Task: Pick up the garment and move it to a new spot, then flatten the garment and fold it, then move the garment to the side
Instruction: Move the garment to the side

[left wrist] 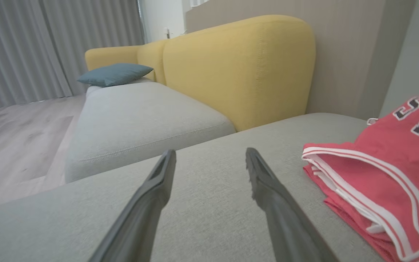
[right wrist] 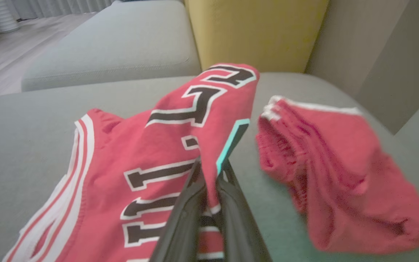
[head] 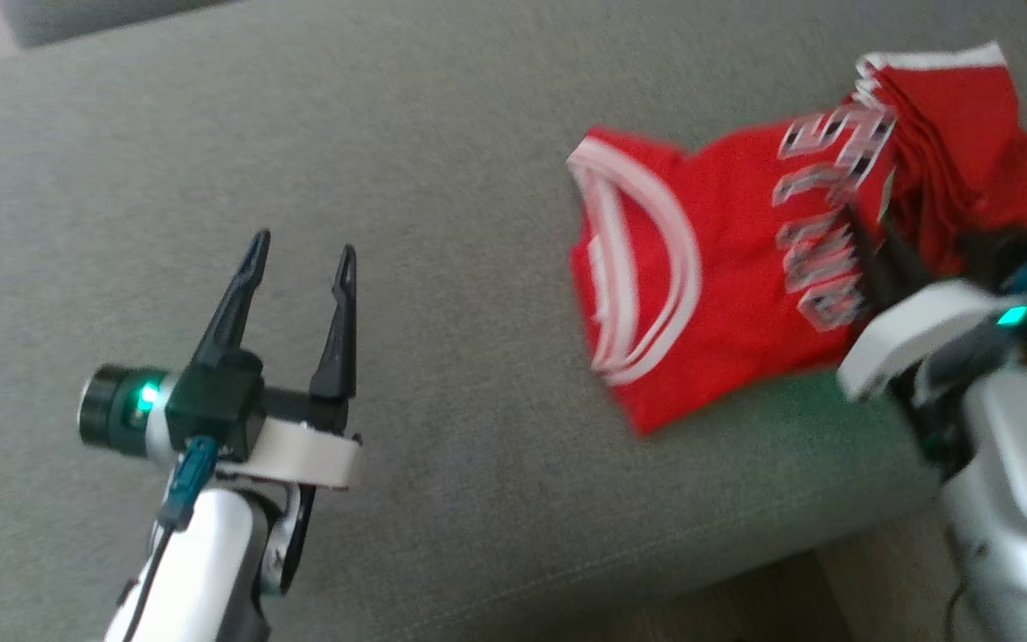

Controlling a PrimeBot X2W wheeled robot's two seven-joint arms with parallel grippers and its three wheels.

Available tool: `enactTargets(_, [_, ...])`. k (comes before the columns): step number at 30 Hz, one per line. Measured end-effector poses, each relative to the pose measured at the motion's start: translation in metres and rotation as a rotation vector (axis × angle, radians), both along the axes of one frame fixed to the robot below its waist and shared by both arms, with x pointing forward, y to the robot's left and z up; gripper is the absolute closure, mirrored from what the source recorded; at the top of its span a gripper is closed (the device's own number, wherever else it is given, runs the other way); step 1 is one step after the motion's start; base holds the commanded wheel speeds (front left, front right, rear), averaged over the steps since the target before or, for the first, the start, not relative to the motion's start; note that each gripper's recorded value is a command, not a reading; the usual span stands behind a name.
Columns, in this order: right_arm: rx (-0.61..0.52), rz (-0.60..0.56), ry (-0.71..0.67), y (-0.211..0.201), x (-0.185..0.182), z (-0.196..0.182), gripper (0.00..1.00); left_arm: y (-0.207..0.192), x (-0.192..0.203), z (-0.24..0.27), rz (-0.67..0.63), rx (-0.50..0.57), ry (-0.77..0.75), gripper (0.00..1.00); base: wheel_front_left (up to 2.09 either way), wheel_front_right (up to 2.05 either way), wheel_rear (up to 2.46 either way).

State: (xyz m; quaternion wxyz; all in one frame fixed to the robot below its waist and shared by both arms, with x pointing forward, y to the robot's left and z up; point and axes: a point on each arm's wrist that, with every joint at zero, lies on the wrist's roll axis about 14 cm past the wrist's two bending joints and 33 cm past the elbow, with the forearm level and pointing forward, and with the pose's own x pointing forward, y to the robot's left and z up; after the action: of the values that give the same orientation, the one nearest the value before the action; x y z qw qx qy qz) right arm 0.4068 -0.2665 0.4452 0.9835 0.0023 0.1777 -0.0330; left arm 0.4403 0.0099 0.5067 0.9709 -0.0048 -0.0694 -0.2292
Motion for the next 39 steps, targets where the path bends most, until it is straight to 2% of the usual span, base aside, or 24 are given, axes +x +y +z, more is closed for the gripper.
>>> enactTargets(9, [-0.245,-0.065,-0.043,-0.080,0.028,0.042,1.00,-0.037,0.021,-0.012,-0.115,-0.009,-0.003,0.00,0.00,0.00,0.00])
enactTargets(18, [-0.390,-0.105,-0.016,-0.121,0.042,0.054,1.00,-0.057,0.035,-0.020,-0.180,-0.022,-0.014,0.00,0.00,0.00,0.00])
enactTargets(22, [-0.460,-0.117,0.021,-0.136,0.051,0.053,1.00,-0.062,0.044,-0.023,-0.193,-0.036,-0.019,0.00,0.00,0.00,0.00])
enactTargets(28, [-0.503,-0.156,0.095,-0.157,0.057,0.034,0.99,-0.064,0.053,-0.034,-0.206,-0.041,-0.009,0.00,0.00,0.00,0.00])
enactTargets(30, [-0.511,-0.178,0.119,-0.165,0.059,0.028,0.75,-0.062,0.057,-0.038,-0.200,-0.040,-0.003,0.00,0.00,0.00,0.00])
enactTargets(31, [-0.514,-0.190,0.131,-0.169,0.059,0.024,0.52,-0.061,0.058,-0.040,-0.195,-0.040,-0.001,0.00,0.00,0.00,0.00])
enactTargets(32, [-0.527,-0.193,0.128,-0.171,0.060,0.023,0.17,-0.059,0.059,-0.042,-0.190,-0.038,0.003,0.00,0.00,0.00,0.00])
enactTargets(33, [-0.539,-0.197,0.114,-0.173,0.062,0.025,0.07,-0.058,0.061,-0.043,-0.185,-0.037,0.006,0.00,0.00,0.00,0.00])
enactTargets(34, [-0.551,-0.206,0.104,-0.176,0.063,0.026,0.00,-0.056,0.062,-0.043,-0.180,-0.039,0.004,0.00,0.00,0.00,0.00])
enactTargets(39, [-0.568,-0.238,0.037,-0.176,0.068,0.028,0.00,-0.048,0.064,-0.049,-0.155,-0.029,0.013,0.00,0.00,0.00,0.00])
